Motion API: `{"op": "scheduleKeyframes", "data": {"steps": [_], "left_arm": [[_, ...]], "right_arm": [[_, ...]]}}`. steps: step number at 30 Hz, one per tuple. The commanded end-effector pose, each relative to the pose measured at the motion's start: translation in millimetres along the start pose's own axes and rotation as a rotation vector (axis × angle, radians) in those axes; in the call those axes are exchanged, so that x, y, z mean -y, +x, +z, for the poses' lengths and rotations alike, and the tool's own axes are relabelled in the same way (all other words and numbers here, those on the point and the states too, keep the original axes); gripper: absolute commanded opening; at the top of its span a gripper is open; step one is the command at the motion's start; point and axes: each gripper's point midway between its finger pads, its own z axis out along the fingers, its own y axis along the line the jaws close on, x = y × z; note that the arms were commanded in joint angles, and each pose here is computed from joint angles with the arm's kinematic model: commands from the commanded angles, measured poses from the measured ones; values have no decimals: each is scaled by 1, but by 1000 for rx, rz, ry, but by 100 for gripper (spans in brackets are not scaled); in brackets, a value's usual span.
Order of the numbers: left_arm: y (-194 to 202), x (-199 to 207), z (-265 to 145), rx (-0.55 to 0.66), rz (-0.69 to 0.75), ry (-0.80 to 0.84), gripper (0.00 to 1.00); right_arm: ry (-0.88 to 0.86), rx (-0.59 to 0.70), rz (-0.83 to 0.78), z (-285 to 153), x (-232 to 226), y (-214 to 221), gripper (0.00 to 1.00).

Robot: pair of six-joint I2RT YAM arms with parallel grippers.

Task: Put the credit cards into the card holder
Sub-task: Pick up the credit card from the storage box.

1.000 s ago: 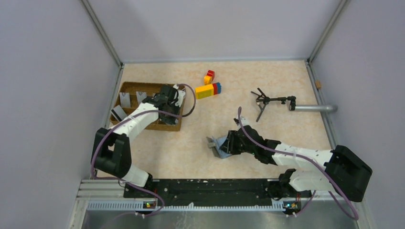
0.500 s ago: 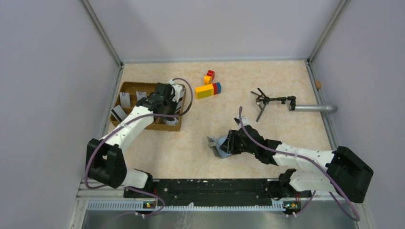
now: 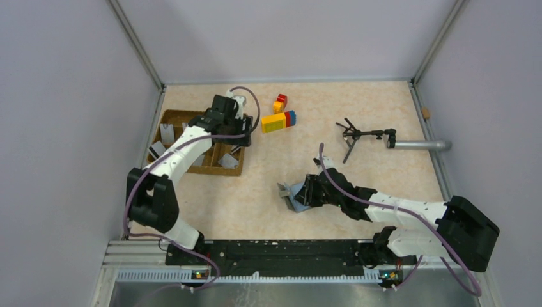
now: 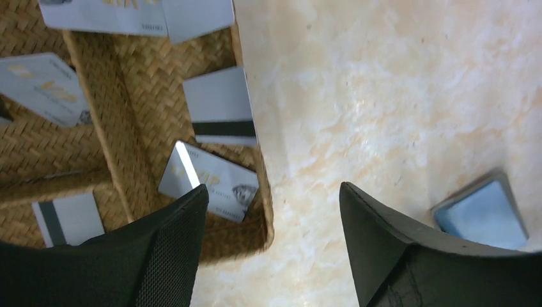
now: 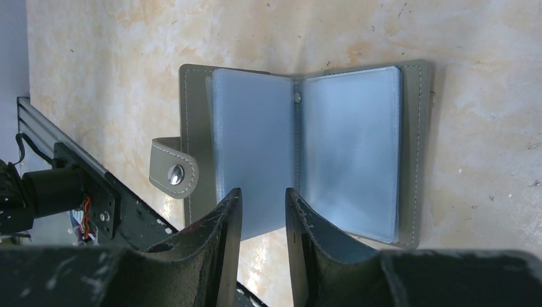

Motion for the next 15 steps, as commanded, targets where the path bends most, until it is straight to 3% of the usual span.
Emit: {"op": "scheduleKeyframes", "data": {"steps": [1, 15], "left_arm": [[-27, 1, 22, 2, -91, 12, 77], [-31, -20, 80, -75, -171, -5, 85]], "right_arm": [[-25, 50, -17, 1, -14, -21, 31], [-32, 46, -19, 2, -15, -20, 31]]}}
